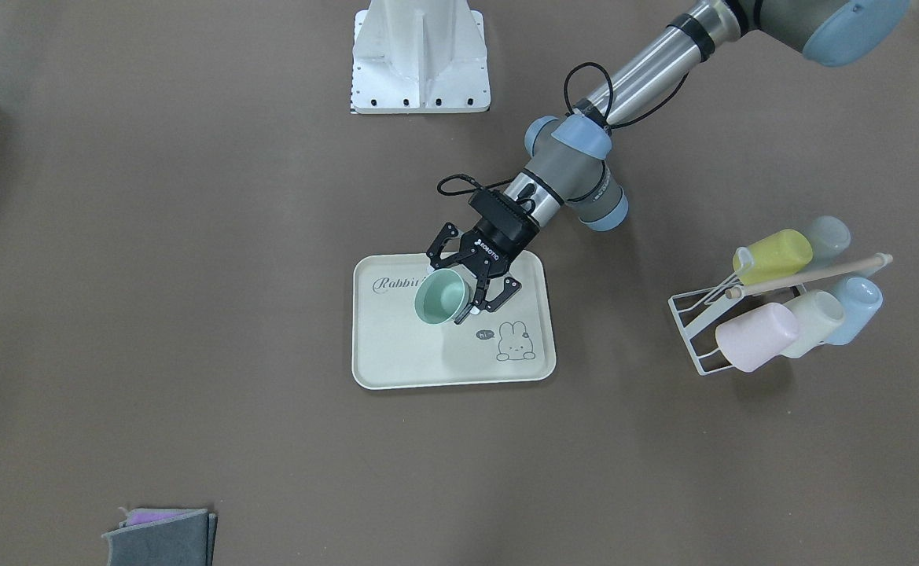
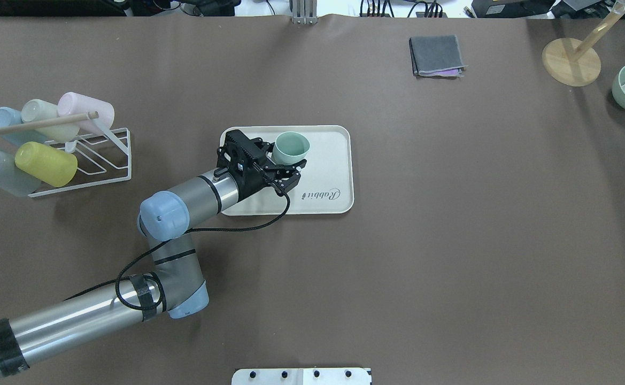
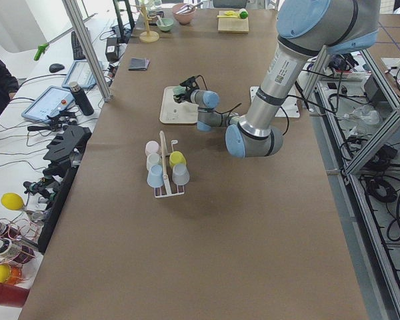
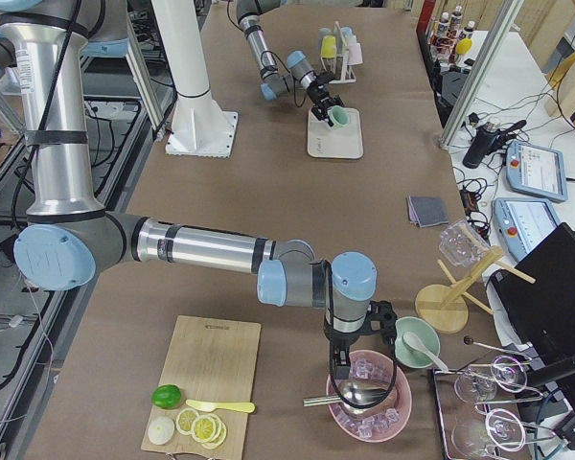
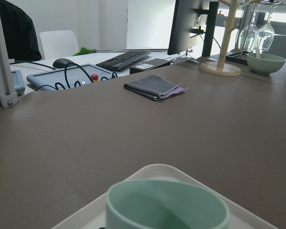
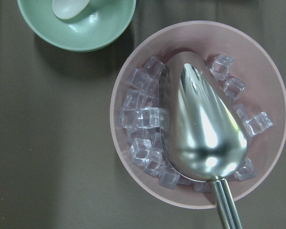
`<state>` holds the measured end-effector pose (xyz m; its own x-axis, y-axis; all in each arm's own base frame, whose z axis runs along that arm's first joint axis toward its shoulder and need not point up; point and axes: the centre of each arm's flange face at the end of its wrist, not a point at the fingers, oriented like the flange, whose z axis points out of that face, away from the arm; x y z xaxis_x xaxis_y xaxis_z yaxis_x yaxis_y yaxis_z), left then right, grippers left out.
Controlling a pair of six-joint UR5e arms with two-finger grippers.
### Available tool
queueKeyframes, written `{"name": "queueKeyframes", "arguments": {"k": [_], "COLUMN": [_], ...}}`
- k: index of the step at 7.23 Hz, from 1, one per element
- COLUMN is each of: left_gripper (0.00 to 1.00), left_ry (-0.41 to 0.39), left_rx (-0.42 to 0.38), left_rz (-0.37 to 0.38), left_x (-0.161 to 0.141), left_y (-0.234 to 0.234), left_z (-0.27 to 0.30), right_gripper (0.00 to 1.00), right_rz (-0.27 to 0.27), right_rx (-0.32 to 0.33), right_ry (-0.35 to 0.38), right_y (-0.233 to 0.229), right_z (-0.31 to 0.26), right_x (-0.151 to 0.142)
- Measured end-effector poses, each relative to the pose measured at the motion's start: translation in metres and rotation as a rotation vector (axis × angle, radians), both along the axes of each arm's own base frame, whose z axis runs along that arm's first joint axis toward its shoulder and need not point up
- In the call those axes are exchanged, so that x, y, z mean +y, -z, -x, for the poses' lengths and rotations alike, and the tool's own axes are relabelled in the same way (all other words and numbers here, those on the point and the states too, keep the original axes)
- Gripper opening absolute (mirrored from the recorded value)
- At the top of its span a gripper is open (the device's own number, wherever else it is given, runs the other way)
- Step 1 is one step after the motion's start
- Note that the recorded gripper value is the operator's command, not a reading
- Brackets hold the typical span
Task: Pick up and place green cup on tray
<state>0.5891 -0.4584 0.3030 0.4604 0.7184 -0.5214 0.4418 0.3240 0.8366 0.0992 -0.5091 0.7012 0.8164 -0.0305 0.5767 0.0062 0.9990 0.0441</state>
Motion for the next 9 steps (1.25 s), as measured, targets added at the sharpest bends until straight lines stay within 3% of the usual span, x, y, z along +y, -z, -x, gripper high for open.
{"name": "queueKeyframes", "arguments": {"k": [3,4,6,7,9], "left_gripper": [0.02,0.11,0.44,0.67,0.87], "left_ry": [-0.002,-0.004,-0.006,-0.007,-0.01], "left_rx": [-0.013,-0.018,-0.021,-0.021,-0.017], "left_rz": [0.001,0.003,0.005,0.005,0.003], "left_x": [0.002,0.003,0.004,0.005,0.006], "left_y": [-0.007,-0.01,-0.013,-0.013,-0.012], "left_z": [0.0,-0.001,-0.001,-0.001,-0.001], "right_gripper": [1.0,1.0,1.0,1.0,1.0], "right_rz": [0.001,0.001,0.001,0.001,0.0], "right_rx": [0.0,0.0,0.0,0.0,0.0], "right_ry": [0.0,0.0,0.001,0.001,0.002], "right_y": [0.0,-0.001,0.0,0.0,0.0], "right_z": [0.0,0.0,0.0,0.0,0.001], "right_x": [0.0,0.0,0.0,0.0,0.0]}}
